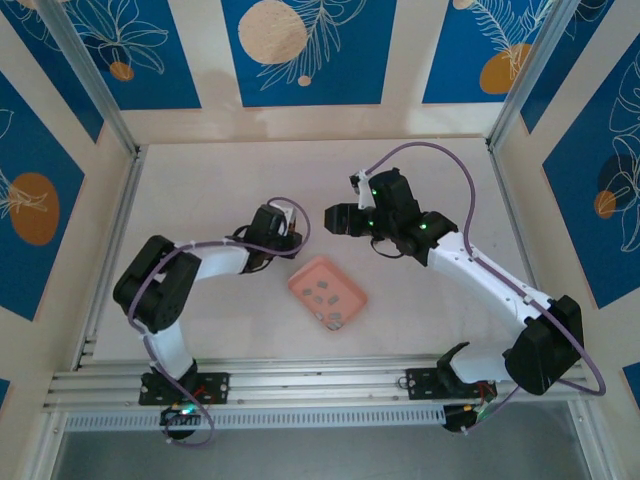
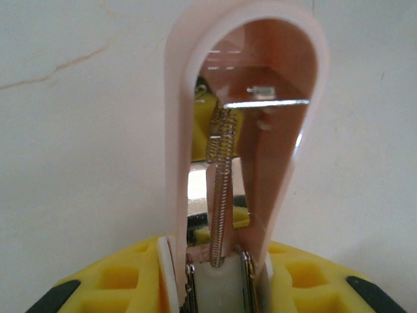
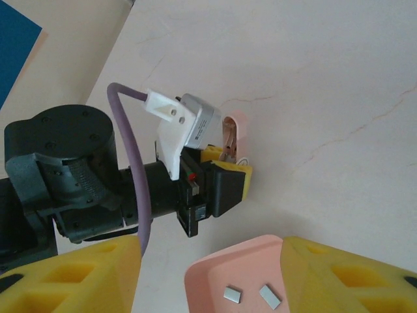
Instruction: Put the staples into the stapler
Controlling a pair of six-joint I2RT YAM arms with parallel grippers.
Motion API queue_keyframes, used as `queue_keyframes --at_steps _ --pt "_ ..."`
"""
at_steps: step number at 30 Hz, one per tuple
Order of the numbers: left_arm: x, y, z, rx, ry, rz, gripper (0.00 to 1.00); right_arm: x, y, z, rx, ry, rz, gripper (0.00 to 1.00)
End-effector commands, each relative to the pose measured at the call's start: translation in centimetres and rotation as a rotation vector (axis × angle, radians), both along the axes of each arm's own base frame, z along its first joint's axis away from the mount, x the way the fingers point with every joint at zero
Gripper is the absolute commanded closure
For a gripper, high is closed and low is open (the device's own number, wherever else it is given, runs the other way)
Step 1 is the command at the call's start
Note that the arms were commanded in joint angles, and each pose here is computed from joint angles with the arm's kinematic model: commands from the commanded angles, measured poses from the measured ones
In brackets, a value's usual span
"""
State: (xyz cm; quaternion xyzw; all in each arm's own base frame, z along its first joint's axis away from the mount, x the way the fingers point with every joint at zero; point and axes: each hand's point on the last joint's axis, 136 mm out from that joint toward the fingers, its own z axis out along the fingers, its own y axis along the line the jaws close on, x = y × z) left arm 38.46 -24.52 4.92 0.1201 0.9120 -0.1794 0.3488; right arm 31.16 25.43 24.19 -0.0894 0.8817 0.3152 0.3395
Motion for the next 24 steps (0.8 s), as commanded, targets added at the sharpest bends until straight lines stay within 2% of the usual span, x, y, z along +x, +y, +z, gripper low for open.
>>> queue_keyframes --at_steps 1,8,18,24 --pt "1.5 -0.3 0.4 -0.020 -0.018 0.022 0.79 -0.3 -0.8 0.0 0.003 0.008 -0.024 0.41" --pt "1.6 -0.3 -0.7 -0.009 0.006 0.030 0.75 -0.2 -0.8 -0.2 0.008 0.018 -0.024 0.41" --pt "1.3 -0.1 -0.9 -0.004 0.023 0.040 0.52 -0.3 -0.8 -0.1 0.013 0.025 -0.021 0.40" --pt "1.4 -0.1 0.7 -0.018 0.001 0.042 0.49 -0.3 -0.8 0.1 0.020 0.032 -0.018 0.39"
